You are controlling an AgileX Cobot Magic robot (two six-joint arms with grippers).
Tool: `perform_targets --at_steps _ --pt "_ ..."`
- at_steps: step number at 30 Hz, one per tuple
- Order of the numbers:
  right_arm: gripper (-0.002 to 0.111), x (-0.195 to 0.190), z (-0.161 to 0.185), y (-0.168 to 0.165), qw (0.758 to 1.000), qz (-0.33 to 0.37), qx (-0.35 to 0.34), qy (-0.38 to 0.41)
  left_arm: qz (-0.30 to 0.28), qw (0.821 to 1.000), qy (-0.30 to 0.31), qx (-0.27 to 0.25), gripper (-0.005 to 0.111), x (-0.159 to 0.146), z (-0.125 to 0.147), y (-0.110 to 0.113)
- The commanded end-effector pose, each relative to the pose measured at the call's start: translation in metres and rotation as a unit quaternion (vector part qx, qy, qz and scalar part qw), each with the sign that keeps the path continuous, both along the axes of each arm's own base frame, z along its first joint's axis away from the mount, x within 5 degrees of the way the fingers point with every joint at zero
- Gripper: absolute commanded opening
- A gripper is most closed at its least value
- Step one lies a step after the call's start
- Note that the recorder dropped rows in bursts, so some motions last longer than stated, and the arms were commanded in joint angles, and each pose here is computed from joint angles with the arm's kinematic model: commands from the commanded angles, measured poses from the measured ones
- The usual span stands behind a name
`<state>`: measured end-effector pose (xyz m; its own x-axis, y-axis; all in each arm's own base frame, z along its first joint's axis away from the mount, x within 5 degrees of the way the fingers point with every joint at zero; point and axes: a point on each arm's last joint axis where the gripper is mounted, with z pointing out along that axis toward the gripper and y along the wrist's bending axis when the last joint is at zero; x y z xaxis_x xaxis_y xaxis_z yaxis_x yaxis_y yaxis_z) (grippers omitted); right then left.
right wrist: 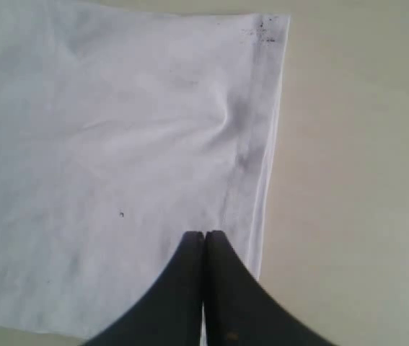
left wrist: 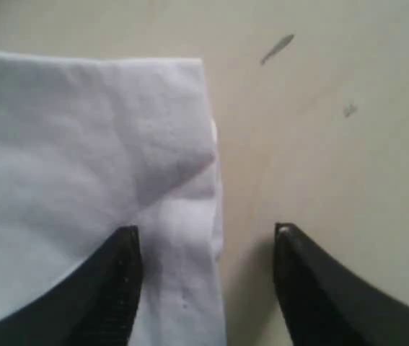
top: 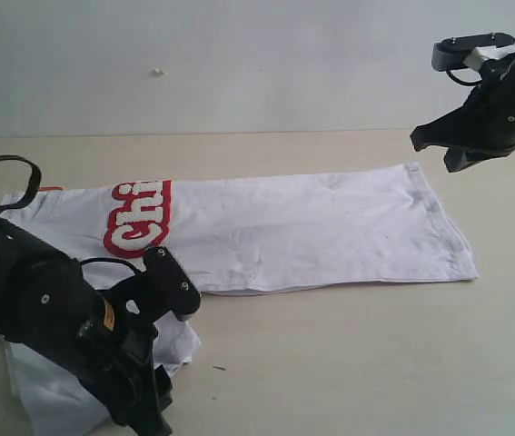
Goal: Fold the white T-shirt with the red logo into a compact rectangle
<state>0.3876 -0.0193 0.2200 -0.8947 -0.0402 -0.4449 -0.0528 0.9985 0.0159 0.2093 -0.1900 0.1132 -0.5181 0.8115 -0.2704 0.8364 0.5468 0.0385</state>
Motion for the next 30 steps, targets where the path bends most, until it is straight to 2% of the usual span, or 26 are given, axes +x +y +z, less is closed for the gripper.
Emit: perform_targets --at_steps 1,4,9,13,19,21,24,26,30 --pt "0.000 0.000 0.003 -0.002 1.000 0.001 -0.003 -0.011 -0.003 1.000 -0.007 0.001 0.033 0.003 -0.008 -0.002" --pt "0.000 0.000 0.003 -0.002 1.000 0.003 -0.004 -0.011 -0.005 1.000 0.005 0.011 0.000 0.000 -0.010 0.000" --pt "0.000 0.000 0.003 -0.002 1.000 0.004 -0.005 -0.011 -0.035 0.998 0.030 0.052 0.000 0.001 0.001 0.000" --pt "0.000 0.000 0.003 -0.002 1.000 0.004 -0.005 -0.011 -0.066 0.994 0.018 0.085 0.000 0.008 0.025 0.000" --pt "0.000 0.000 0.003 -0.002 1.000 0.004 -0.005 -0.011 -0.121 0.980 -0.091 0.125 0.000 0.028 0.066 0.002" --pt "0.000 0.000 0.003 -0.002 1.000 0.004 -0.005 -0.011 -0.153 0.965 -0.139 0.160 0.000 0.036 0.075 0.005" --pt "0.000 0.000 0.003 -0.002 1.000 0.005 -0.005 -0.011 -0.213 0.932 -0.196 0.220 0.000 0.047 0.080 0.009" --pt "0.000 0.000 0.003 -0.002 1.000 0.004 -0.005 -0.012 -0.248 0.910 -0.228 0.241 0.000 0.053 0.082 0.008" --pt "0.000 0.001 0.003 -0.002 1.000 0.004 -0.006 -0.017 -0.325 0.866 -0.297 0.239 0.000 0.063 0.083 -0.003"
